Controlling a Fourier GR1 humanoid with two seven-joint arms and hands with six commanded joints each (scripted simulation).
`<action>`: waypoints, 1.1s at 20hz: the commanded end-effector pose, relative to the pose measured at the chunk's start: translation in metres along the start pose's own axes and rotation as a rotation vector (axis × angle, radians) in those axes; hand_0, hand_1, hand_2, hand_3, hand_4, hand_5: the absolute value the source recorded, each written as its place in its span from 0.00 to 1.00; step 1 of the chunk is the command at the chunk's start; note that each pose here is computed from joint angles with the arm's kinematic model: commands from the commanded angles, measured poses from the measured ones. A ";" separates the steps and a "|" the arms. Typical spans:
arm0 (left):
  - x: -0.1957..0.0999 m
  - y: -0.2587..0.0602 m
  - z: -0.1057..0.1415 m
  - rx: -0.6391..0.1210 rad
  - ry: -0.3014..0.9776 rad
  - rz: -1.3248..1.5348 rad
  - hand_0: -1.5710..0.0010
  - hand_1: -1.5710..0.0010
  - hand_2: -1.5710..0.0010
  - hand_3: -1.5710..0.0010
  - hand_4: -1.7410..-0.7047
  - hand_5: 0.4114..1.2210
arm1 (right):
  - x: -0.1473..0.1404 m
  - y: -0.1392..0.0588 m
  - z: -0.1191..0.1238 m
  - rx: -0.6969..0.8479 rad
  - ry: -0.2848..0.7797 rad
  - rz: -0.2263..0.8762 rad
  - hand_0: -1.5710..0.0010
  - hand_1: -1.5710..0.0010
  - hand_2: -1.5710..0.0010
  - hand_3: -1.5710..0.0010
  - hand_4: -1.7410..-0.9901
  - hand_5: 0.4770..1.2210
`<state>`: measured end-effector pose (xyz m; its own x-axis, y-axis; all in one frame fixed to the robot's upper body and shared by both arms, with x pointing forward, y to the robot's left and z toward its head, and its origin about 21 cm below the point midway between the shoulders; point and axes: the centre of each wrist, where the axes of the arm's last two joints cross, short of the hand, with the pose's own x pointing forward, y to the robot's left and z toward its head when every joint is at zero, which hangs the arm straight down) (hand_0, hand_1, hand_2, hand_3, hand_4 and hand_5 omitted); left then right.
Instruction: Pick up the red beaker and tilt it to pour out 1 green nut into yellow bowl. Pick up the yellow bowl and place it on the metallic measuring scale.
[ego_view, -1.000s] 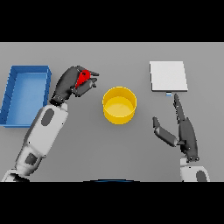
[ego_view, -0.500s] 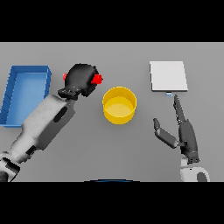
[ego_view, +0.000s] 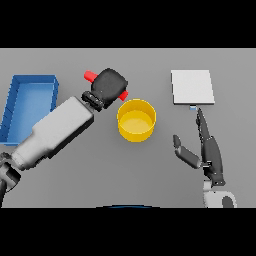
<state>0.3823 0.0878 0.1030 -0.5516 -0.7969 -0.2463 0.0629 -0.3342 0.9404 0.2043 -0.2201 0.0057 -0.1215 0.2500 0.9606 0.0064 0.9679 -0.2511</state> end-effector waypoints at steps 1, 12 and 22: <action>0.004 0.003 -0.003 -0.013 -0.028 -0.048 0.00 0.00 0.00 0.12 0.03 0.99 | -0.001 0.001 -0.001 0.000 0.010 -0.010 1.00 1.00 1.00 1.00 0.59 0.25; 0.027 0.012 -0.015 -0.143 -0.121 -0.519 0.00 0.00 0.00 0.01 0.00 1.00 | -0.007 0.003 0.002 -0.020 0.026 -0.011 1.00 1.00 1.00 1.00 0.62 0.18; 0.039 0.025 -0.030 -0.187 -0.176 -0.818 0.00 0.00 0.00 0.00 0.01 1.00 | -0.001 0.004 -0.002 -0.032 0.011 0.035 1.00 1.00 1.00 1.00 0.71 0.15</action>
<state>0.3871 0.0332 0.1103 -0.6029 -0.1857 -0.7759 -0.2823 -0.8600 0.4251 0.2065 -0.2168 0.0043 -0.1114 0.2840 0.9523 0.0423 0.9588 -0.2810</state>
